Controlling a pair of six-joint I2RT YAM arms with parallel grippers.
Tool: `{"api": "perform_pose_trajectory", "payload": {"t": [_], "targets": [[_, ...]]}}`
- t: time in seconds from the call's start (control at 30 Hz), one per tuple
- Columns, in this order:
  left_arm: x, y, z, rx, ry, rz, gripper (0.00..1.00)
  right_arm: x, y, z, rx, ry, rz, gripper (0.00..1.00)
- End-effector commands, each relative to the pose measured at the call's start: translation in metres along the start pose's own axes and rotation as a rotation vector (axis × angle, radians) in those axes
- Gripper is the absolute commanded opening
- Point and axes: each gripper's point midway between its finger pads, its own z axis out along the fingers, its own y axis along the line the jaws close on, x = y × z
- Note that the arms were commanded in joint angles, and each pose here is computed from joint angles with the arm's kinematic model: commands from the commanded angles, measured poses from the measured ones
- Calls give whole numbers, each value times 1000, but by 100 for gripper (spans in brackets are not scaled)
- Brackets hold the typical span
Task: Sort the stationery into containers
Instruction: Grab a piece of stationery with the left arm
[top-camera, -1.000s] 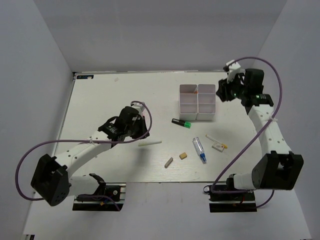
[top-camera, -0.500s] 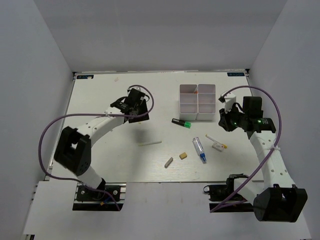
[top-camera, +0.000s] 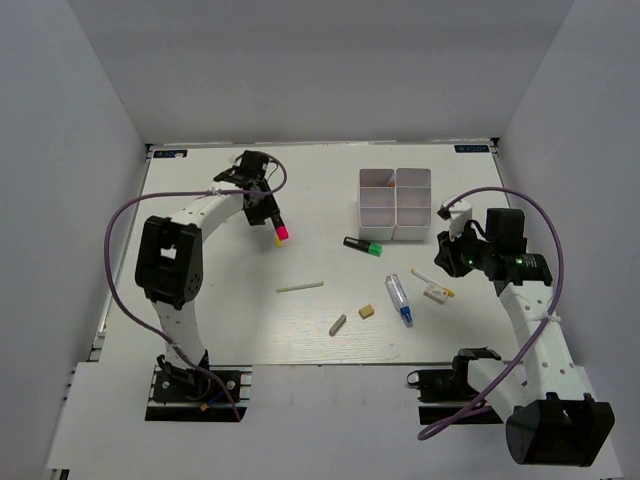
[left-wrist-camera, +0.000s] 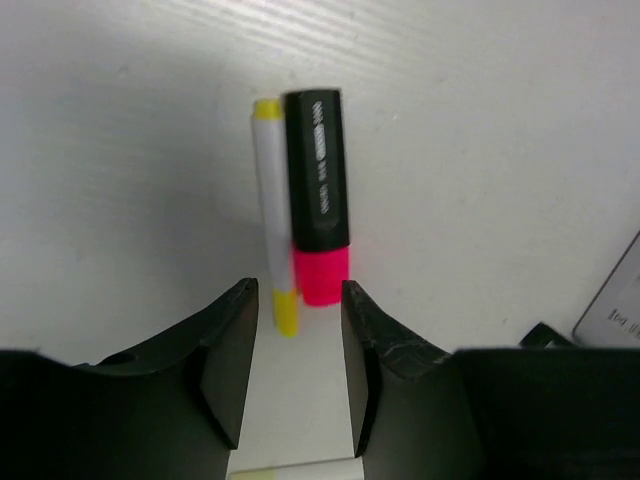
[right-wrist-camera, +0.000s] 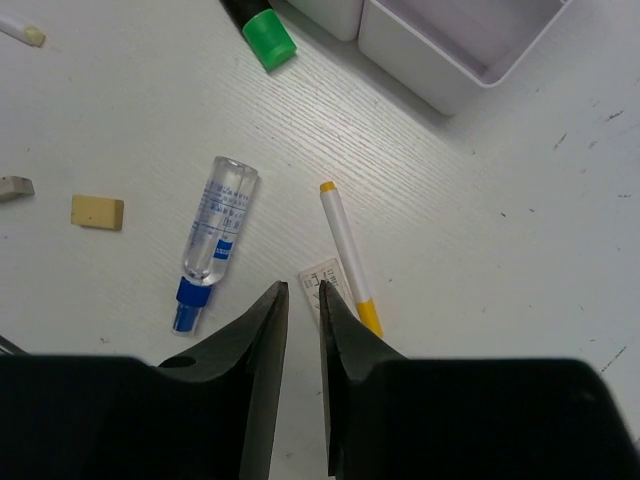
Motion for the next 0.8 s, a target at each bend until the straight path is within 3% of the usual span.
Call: {"api": "perform_pose_trajectory", "payload": {"t": [0.0,0.3,0.43,0.77], "targets": [[-14,-16,6,29,16,-20,49,-6,4,0,-11,-38,6,25],[-15,-9,26,-49,50,-13,46,-5,4,0,1,-52,9,25],[-23,-6,16,-35,10,-25,46,-3,4,2,-2,-50,16,25],[-11,16,24,-68,46,-45,43,0,-3,2,10,-57,50,25]]}}
